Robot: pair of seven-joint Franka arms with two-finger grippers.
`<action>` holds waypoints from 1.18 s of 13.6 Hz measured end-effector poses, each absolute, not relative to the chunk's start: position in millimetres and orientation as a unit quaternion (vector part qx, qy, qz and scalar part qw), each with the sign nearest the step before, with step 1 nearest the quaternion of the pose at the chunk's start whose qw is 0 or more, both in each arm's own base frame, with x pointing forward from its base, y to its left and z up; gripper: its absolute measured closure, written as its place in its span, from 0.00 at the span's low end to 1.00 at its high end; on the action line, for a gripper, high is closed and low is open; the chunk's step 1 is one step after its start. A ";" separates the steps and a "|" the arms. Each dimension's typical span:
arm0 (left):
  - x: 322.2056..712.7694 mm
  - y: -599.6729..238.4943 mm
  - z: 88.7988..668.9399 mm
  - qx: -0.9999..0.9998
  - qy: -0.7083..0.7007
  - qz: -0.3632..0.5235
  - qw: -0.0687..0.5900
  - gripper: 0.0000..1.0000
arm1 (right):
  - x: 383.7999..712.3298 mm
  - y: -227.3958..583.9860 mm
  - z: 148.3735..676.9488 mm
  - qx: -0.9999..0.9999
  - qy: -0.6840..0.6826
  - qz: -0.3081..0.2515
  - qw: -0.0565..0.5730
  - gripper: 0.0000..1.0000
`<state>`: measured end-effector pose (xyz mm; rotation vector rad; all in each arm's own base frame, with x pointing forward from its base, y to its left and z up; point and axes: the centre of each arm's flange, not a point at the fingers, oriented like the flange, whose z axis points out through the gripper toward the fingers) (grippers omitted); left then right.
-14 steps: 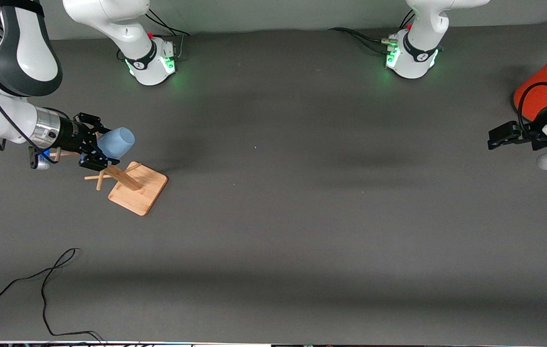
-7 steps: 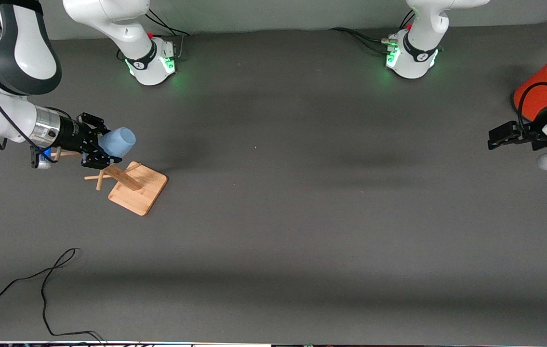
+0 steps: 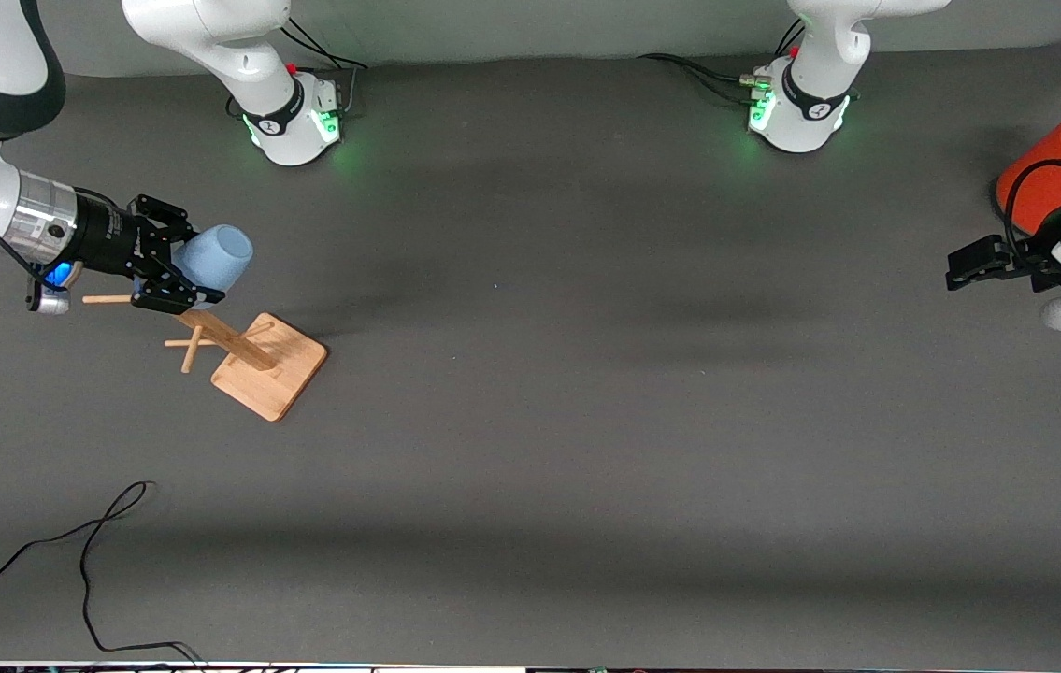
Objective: Rotate and upright cup with both arms
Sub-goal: 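Grasp the blue cup with the right gripper and pull it off the peg, then carry the cup to mid-table and lay it on its side, releasing it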
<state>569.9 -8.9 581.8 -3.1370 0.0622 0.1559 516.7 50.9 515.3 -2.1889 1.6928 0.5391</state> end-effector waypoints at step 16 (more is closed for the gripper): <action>570.3 -8.9 580.8 -0.999 0.020 0.050 0.000 0.00 | 426.4 456.2 401.8 -0.890 0.450 -0.042 0.065 0.19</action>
